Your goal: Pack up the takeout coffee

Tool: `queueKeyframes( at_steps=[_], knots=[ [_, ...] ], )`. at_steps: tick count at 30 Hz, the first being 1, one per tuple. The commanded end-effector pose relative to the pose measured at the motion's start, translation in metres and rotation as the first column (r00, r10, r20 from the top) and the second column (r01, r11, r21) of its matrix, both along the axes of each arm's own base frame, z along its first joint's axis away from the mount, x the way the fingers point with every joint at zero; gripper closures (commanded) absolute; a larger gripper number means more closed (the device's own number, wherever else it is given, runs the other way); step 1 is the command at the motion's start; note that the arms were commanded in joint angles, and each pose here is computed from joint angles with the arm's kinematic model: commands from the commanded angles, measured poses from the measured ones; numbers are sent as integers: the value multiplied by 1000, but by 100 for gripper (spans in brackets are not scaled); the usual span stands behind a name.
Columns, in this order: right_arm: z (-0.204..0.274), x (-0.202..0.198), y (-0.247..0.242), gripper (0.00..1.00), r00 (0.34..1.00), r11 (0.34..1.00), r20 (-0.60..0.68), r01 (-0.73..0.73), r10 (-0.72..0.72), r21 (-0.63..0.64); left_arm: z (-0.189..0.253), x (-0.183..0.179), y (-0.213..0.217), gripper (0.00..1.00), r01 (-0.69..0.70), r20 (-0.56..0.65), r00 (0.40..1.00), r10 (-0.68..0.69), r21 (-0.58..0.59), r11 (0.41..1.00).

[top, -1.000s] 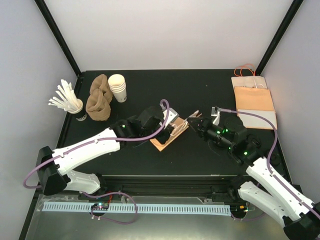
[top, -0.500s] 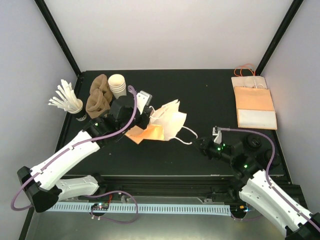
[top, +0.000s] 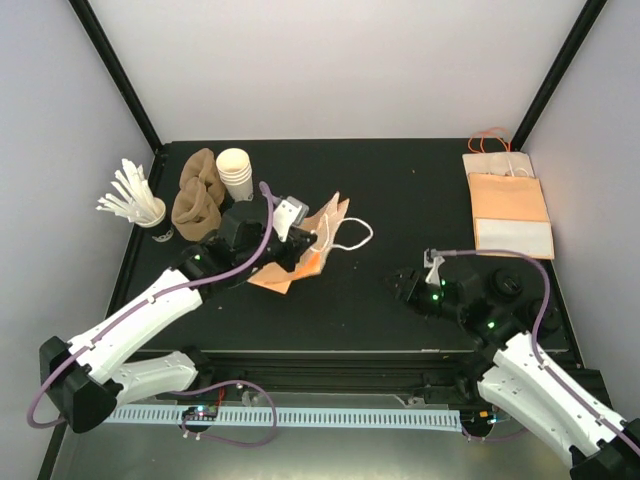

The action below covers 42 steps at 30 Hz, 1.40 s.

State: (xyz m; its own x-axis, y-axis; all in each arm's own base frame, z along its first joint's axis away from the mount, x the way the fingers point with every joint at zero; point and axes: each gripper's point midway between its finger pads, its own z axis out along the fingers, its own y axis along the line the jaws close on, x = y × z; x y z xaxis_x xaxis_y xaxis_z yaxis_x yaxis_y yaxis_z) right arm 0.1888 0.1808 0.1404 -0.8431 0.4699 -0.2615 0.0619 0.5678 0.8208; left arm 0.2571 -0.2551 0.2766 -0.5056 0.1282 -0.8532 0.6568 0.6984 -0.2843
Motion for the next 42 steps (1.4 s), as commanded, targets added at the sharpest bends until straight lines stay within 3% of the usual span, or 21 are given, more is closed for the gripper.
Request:
queueKeyframes(
  at_steps=[1,9,12,16,25,35,42],
  knots=[
    [47,15,-7,38,978,984,197,-38,72,-172,-10,-31,-25,98,204,-72,975,-212,-103,974],
    [99,33,4,36,940,984,326,-46,101,-173,-38,-54,-32,98,271,-194,933,-303,-176,946],
    [108,43,15,34,943,985,313,-64,113,-162,-42,-59,-33,98,272,-225,922,-315,-202,941],
    [86,56,21,25,970,979,220,-59,103,-197,-43,-66,-36,97,286,-243,907,-343,-240,928],
    [26,56,44,31,985,978,73,-145,157,-152,-39,-67,-38,97,283,-253,901,-353,-276,919],
    [-5,52,58,33,979,972,17,-198,202,-130,-27,-72,-49,96,325,-253,870,-423,-352,878],
    [8,51,59,36,981,981,63,-179,183,-70,-28,-72,-49,96,324,-256,868,-426,-360,875]
  ],
)
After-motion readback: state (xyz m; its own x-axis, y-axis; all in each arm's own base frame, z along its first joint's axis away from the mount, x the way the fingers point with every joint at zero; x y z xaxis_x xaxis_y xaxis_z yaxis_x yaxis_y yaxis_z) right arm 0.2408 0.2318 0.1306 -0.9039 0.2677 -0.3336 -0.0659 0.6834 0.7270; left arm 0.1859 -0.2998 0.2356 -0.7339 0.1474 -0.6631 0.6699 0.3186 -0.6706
